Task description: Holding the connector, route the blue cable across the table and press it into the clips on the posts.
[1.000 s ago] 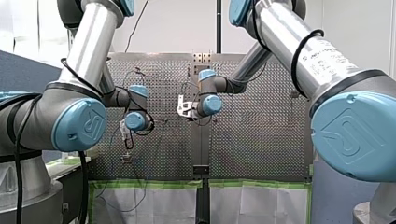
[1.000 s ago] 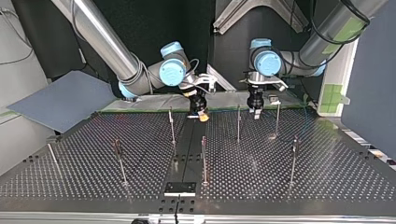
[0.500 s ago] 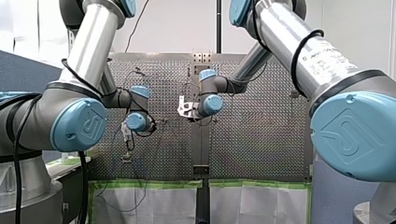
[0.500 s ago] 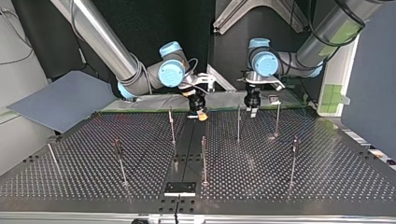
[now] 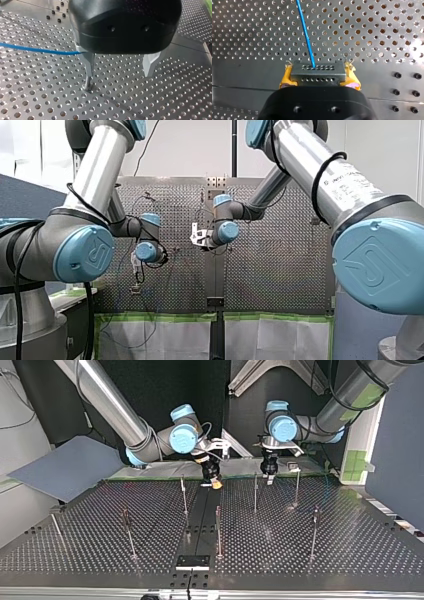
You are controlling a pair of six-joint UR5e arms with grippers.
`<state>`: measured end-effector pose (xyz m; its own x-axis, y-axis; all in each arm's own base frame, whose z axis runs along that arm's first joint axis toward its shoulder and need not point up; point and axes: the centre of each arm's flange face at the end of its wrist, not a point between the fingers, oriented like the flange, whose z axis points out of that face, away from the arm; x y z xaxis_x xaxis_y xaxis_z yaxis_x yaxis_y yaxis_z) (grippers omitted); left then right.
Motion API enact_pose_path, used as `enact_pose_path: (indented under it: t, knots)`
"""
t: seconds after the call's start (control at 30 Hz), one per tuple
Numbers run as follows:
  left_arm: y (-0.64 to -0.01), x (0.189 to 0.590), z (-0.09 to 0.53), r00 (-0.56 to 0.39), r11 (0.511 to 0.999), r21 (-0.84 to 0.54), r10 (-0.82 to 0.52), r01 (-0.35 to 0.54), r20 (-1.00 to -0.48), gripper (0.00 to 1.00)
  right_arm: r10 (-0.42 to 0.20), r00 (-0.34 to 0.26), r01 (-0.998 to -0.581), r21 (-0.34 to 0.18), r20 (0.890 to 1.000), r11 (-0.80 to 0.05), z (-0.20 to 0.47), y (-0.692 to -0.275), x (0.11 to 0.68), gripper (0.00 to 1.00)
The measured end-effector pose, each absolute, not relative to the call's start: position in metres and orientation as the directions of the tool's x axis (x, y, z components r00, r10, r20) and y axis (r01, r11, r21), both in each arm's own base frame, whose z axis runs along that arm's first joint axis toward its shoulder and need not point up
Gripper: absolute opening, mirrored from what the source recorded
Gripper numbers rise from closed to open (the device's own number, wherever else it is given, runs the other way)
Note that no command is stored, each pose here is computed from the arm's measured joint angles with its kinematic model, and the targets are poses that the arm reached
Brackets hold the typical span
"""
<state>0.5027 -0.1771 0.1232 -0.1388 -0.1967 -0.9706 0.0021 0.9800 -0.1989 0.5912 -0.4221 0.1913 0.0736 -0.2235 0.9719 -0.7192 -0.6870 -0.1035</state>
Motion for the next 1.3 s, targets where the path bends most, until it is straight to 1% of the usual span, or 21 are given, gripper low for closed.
enact_pose_path:
  t: [0.17, 0.3, 0.4, 0.5, 0.53, 0.63, 0.73, 0.93, 0.97, 1.03, 1.13, 1.3]
  knots:
    - [-0.177, 0.503, 0.123, -0.139, 0.98, -0.199, -0.197, 0.002, -0.971, 0.95, -0.224, 0.079, -0.717, -0.101, 0.971, -0.69, 0.19, -0.423, 0.592, 0.0]
    - [-0.177, 0.503, 0.123, -0.139, 0.98, -0.199, -0.197, 0.002, -0.971, 0.95, -0.234, 0.123, -0.7, -0.083, 0.964, -0.709, 0.176, -0.422, 0.594, 0.0]
    - [-0.177, 0.503, 0.123, -0.139, 0.98, -0.199, -0.197, 0.002, -0.971, 0.95, -0.249, 0.173, -0.688, -0.064, 0.953, -0.723, 0.157, -0.42, 0.594, 0.0]
    - [-0.177, 0.503, 0.123, -0.139, 0.98, -0.199, -0.197, 0.002, -0.971, 0.95, -0.265, 0.223, -0.681, -0.044, 0.938, -0.731, 0.138, -0.417, 0.592, 0.0]
    - [-0.177, 0.503, 0.123, -0.139, 0.98, -0.199, -0.197, 0.002, -0.971, 0.95, -0.272, 0.244, -0.679, -0.036, 0.931, -0.733, 0.13, -0.416, 0.591, 0.0]
    - [-0.177, 0.503, 0.123, -0.139, 0.98, -0.199, -0.197, 0.002, -0.971, 0.95, -0.28, 0.288, -0.672, -0.015, 0.916, -0.74, 0.118, -0.413, 0.588, 0.0]
    - [-0.177, 0.503, 0.123, -0.139, 0.98, -0.199, -0.197, 0.002, -0.971, 0.95, -0.282, 0.323, -0.665, 0.005, 0.904, -0.747, 0.113, -0.41, 0.585, 0.0]
    - [-0.177, 0.503, 0.123, -0.139, 0.98, -0.199, -0.197, 0.002, -0.971, 0.95, -0.305, 0.366, -0.659, 0.014, 0.879, -0.752, 0.11, -0.405, 0.581, 0.0]
    - [-0.177, 0.502, 0.122, -0.141, 0.98, -0.198, -0.196, 0.0, -0.97, 1.0, -0.309, 0.371, -0.659, 0.014, 0.876, -0.752, 0.11, -0.405, 0.58, 0.0]
    - [-0.173, 0.501, 0.119, -0.149, 0.981, -0.192, -0.191, -0.011, -0.97, 1.0, -0.315, 0.379, -0.661, 0.016, 0.87, -0.75, 0.112, -0.406, 0.578, 0.0]
    - [-0.162, 0.503, 0.122, -0.14, 0.98, -0.194, -0.199, -0.047, -0.97, 1.0, -0.319, 0.37, -0.672, 0.014, 0.872, -0.741, 0.126, -0.41, 0.577, 0.0]
    - [-0.139, 0.512, 0.142, -0.068, 0.967, -0.233, -0.24, -0.105, -0.968, 1.0, -0.338, 0.343, -0.701, -0.001, 0.876, -0.713, 0.154, -0.412, 0.574, 0.0]
